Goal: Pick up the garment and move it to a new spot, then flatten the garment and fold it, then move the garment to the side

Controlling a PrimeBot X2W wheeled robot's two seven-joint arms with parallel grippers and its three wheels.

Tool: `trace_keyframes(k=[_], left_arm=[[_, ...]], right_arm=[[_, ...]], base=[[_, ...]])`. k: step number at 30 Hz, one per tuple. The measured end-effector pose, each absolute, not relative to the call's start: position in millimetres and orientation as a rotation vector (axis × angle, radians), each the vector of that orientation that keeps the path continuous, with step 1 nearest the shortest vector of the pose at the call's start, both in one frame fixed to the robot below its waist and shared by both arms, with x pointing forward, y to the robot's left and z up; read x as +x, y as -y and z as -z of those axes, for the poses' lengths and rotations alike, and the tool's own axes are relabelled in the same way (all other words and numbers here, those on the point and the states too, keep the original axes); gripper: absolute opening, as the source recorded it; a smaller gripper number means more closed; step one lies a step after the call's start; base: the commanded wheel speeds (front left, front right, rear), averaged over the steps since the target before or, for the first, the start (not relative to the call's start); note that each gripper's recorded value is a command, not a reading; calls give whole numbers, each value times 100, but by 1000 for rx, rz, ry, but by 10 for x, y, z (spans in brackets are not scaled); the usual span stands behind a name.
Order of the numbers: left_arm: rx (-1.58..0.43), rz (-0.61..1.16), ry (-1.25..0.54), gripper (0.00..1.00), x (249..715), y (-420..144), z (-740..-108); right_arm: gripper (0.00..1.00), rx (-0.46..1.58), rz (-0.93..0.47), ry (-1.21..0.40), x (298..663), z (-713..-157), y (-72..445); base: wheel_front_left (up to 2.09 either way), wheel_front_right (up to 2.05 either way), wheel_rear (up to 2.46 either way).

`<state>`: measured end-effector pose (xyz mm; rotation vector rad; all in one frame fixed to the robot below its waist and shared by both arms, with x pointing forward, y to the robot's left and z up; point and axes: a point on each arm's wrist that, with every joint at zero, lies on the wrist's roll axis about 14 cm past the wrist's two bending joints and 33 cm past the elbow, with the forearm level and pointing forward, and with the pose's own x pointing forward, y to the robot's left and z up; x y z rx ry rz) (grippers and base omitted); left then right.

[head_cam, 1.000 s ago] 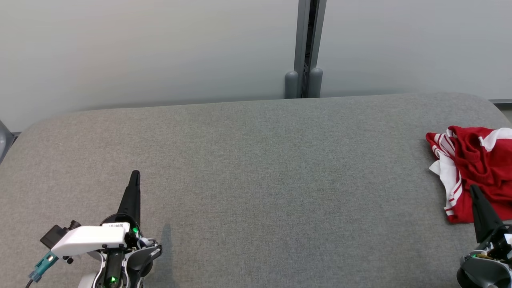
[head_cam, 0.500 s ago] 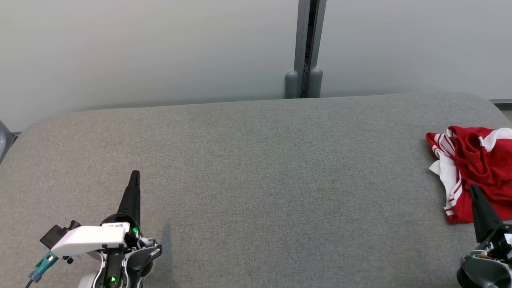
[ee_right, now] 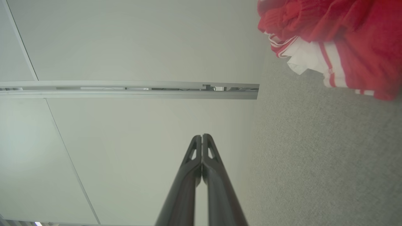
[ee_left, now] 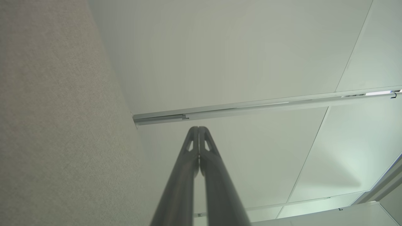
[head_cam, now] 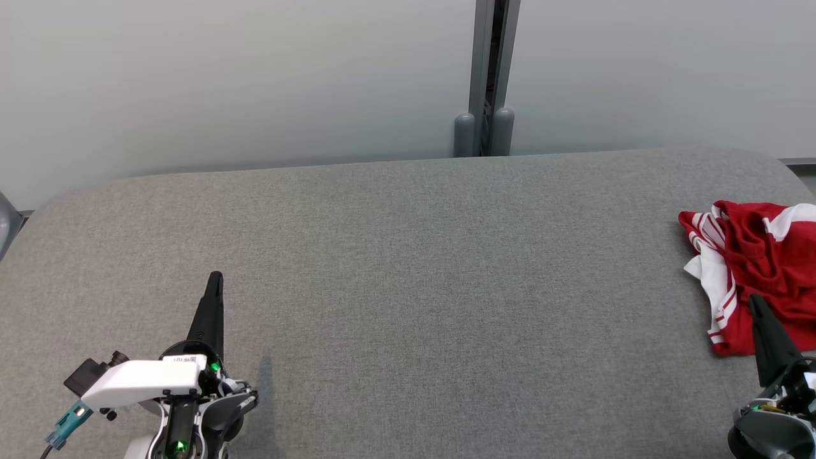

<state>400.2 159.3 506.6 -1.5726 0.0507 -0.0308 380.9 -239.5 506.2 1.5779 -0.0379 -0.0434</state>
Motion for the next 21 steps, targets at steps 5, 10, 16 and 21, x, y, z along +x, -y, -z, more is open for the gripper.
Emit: trace_keyframes(k=[5,10,16,21], left_arm=[[-1573,31,-51,0,4002,-1593,-5066],[-1573,31,-51,0,4002,-1593,-5066],[-1573,31,-51,0,4002,-1593,-5066],[-1573,31,-50,0,4002,-1594,-5066]], right_arm=[[0,1578,43,38,3809,-5061,2394],[0,1578,44,38,3809,-5061,2395],[0,1578,44,38,3808,-5061,2395],[0,1578,43,37,3809,-5060,2392]], base=[[0,0,0],[0,0,0],[0,0,0],[0,0,0]])
